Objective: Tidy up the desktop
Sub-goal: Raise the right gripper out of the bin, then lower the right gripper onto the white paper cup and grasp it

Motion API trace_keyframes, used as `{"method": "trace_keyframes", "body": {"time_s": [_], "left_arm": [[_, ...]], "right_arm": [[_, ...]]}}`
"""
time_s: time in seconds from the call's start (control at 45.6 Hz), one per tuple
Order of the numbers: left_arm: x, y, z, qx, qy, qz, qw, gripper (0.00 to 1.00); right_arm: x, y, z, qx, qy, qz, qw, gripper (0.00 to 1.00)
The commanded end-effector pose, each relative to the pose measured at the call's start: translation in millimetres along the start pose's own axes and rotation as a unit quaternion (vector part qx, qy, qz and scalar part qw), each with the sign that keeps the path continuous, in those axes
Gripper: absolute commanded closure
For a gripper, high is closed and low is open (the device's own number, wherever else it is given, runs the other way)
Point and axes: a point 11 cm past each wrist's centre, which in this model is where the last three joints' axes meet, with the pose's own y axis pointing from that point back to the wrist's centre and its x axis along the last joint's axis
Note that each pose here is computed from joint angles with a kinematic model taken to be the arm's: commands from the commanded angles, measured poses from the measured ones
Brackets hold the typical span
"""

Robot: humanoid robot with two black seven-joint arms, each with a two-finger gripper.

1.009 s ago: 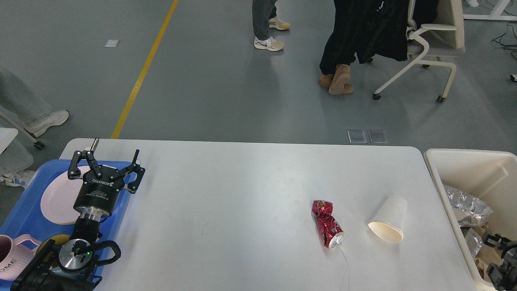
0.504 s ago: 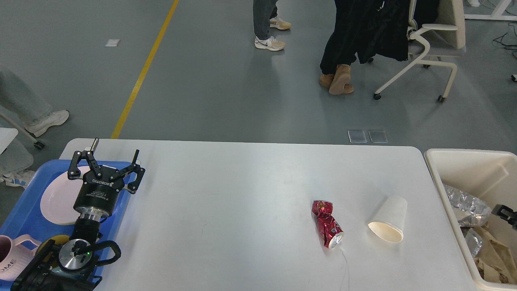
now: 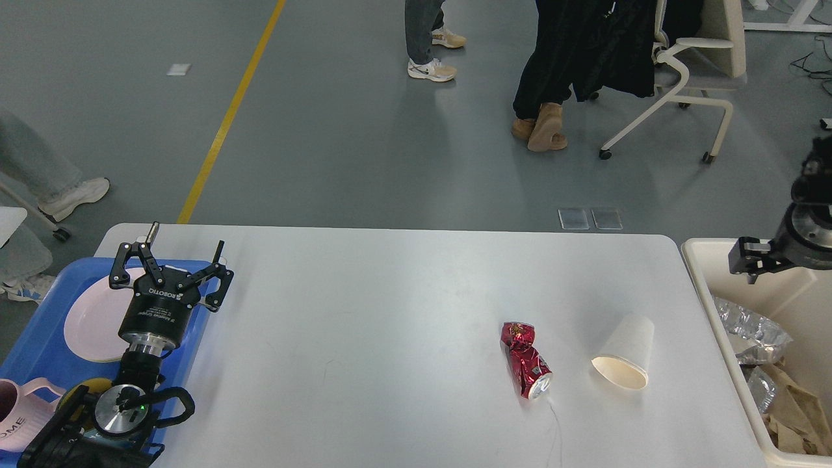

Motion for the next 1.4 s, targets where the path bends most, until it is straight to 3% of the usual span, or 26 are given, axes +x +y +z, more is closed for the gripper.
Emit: {"method": "trace_keyframes", "body": {"time_s": [0.0,0.263,0.439,0.921,1.075,1.228,1.382], "left_arm": [[0.0,0.0,0.2,0.000,0.000,0.000,1.000,0.04],[0.2,0.0,0.2,0.000,0.000,0.001,1.000,0.04],[0.0,0.0,0.2,0.000,0.000,0.000,1.000,0.04],[0.0,0.1,-0.2,0.000,0.000,0.000,1.000,0.04],[0.0,0.0,0.2,0.000,0.000,0.000,1.000,0.04],[0.0,0.0,0.2,0.000,0.000,0.000,1.000,0.04],[0.2,0.0,0.2,0.000,0.000,0.001,1.000,0.04]], "right_arm": [[-5.1,56.2,-23.0,0.041,0.033,-0.020,0.998,0.00],[-25.7,119.1,-18.5,0.077,0.022,0.012,0.997,0.00],[-36.5,123.8,-21.8,0.176,-0.009,-0.003,0.984,0.00],[-30.7,105.4,-9.8,0.130,0.007,0.010,0.991,0.00],[-19.2,78.8,-13.4,0.139,-0.020,0.059,0.988,0.00],[-17.0,16.3,-19.8,0.157,-0.067,0.084,0.982,0.00],[-20.8,-52.4,-49.1,0.173,-0.077,0.060,0.980,0.00]]}}
